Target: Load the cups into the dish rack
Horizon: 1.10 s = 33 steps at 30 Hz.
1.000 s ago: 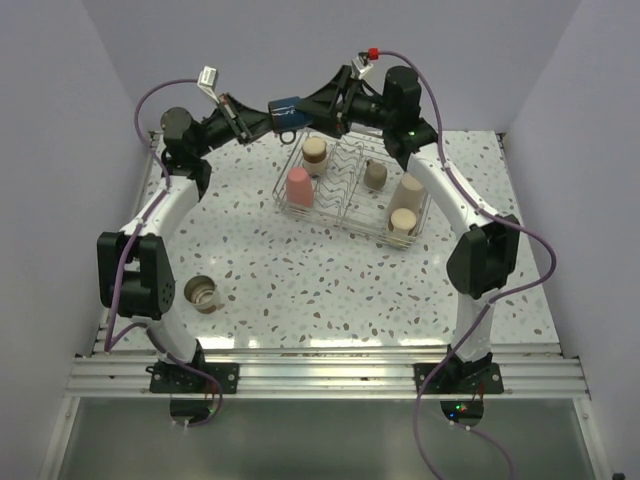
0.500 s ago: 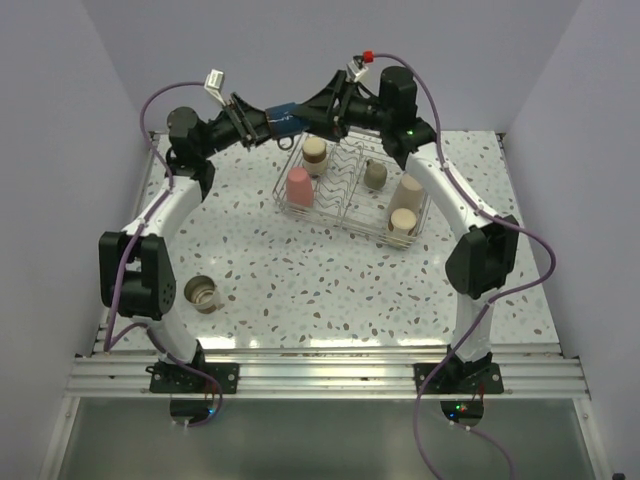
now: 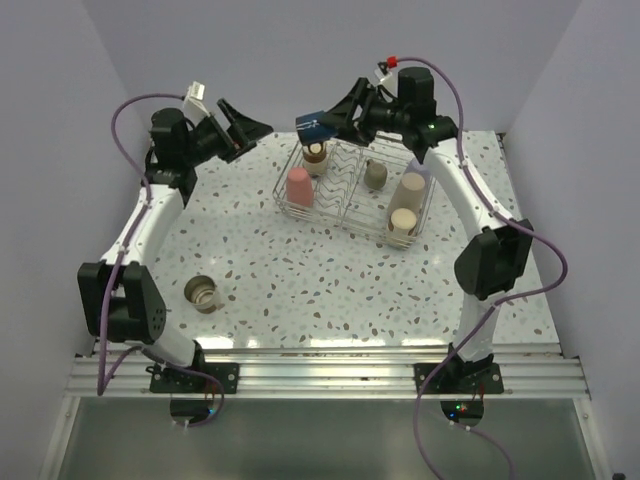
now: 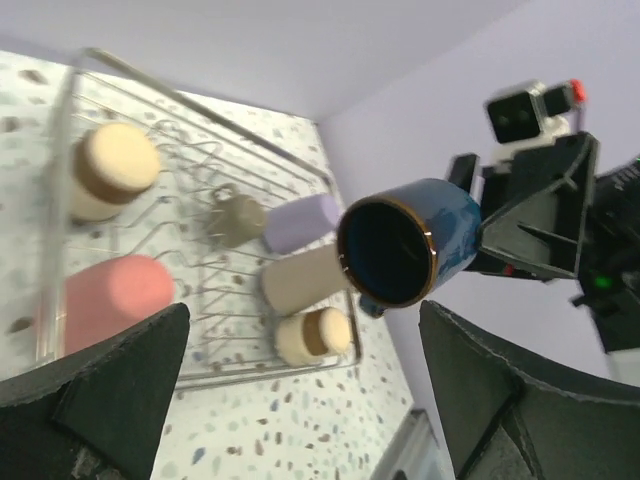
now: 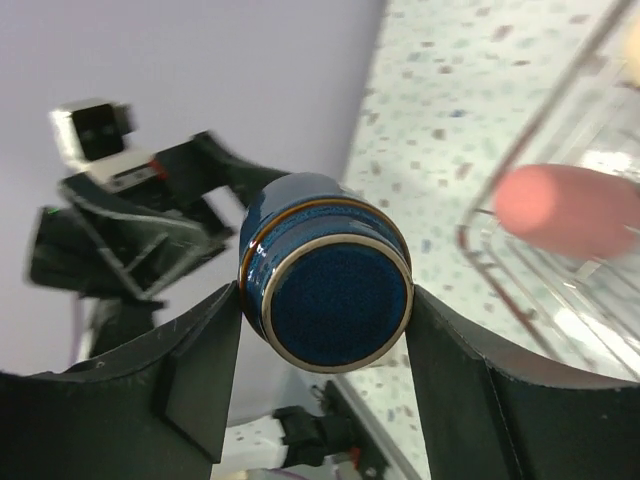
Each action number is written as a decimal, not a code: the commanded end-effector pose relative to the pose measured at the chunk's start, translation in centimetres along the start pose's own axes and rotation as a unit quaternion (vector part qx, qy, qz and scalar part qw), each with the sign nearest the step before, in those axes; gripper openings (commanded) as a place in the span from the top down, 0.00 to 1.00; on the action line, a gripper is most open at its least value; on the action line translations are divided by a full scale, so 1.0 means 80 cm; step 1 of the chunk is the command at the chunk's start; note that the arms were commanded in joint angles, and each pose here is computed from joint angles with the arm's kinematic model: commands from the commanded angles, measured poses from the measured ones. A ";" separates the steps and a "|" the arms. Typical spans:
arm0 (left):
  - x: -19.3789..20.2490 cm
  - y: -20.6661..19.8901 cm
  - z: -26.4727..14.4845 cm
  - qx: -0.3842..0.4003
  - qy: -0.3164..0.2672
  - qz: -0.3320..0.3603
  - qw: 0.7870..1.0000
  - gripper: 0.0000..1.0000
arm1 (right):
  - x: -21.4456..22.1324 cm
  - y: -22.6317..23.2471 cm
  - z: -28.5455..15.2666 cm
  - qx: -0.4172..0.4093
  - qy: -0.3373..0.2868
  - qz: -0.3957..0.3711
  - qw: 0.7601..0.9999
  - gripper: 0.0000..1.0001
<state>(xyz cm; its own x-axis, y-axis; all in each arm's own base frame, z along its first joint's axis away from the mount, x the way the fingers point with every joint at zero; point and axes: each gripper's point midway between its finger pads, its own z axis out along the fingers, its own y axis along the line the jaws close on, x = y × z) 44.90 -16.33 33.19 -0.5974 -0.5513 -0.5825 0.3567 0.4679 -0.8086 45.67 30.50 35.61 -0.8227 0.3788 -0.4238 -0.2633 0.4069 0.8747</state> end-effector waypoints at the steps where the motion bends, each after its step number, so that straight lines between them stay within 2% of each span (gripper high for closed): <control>1: -0.015 0.059 -0.052 -0.167 -0.037 0.018 0.985 0.00 | -0.022 -0.004 -0.059 0.091 -0.052 -0.081 0.991 1.00; 2: -0.025 0.084 -0.067 -0.233 -0.060 0.036 0.970 0.00 | -0.030 -0.009 -0.067 0.121 -0.062 -0.102 0.985 1.00; 3: -0.020 0.093 -0.084 -0.274 -0.052 0.033 0.960 0.00 | -0.020 -0.039 -0.079 0.178 -0.043 -0.123 0.975 1.00; 5: -0.026 0.111 -0.107 -0.334 -0.063 0.057 0.939 0.00 | -0.031 -0.075 -0.094 0.257 -0.058 -0.143 0.954 1.00; 6: -0.021 0.114 -0.118 -0.352 -0.059 0.061 0.932 0.00 | -0.024 -0.095 -0.105 0.293 -0.040 -0.159 0.942 1.00; 7: -0.019 0.117 -0.126 -0.364 -0.060 0.065 0.927 0.00 | -0.032 -0.113 -0.115 0.335 -0.050 -0.169 0.925 1.00; 11: -0.001 0.134 -0.161 -0.414 -0.056 0.081 0.905 0.00 | -0.031 -0.164 -0.132 0.429 -0.032 -0.212 0.877 1.00; 13: 0.011 0.129 -0.170 -0.414 -0.052 0.085 0.905 0.00 | -0.023 -0.180 -0.123 0.460 -0.011 -0.246 0.853 1.00; 14: 0.021 0.140 -0.178 -0.430 -0.048 0.086 0.897 0.00 | -0.028 -0.185 -0.125 0.487 -0.017 -0.265 0.832 1.00; 15: 0.025 0.137 -0.184 -0.431 -0.048 0.089 0.897 0.00 | -0.021 -0.199 -0.116 0.500 0.004 -0.280 0.819 1.00; 25: 0.066 0.145 -0.206 -0.437 -0.013 0.096 0.894 0.00 | -0.003 -0.258 -0.071 0.533 0.028 -0.284 0.796 1.00; 33: 0.071 0.145 -0.203 -0.432 -0.002 0.106 0.896 0.00 | -0.001 -0.289 -0.051 0.540 0.025 -0.273 0.796 1.00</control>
<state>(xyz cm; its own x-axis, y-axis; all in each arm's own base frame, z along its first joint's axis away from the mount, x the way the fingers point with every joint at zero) 34.12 -2.71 21.06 -0.5882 -0.4241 -0.6886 -0.2614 0.9055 -0.3344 47.60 17.73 13.81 -0.8307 -0.1601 -0.5332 -0.0806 0.9823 -0.1693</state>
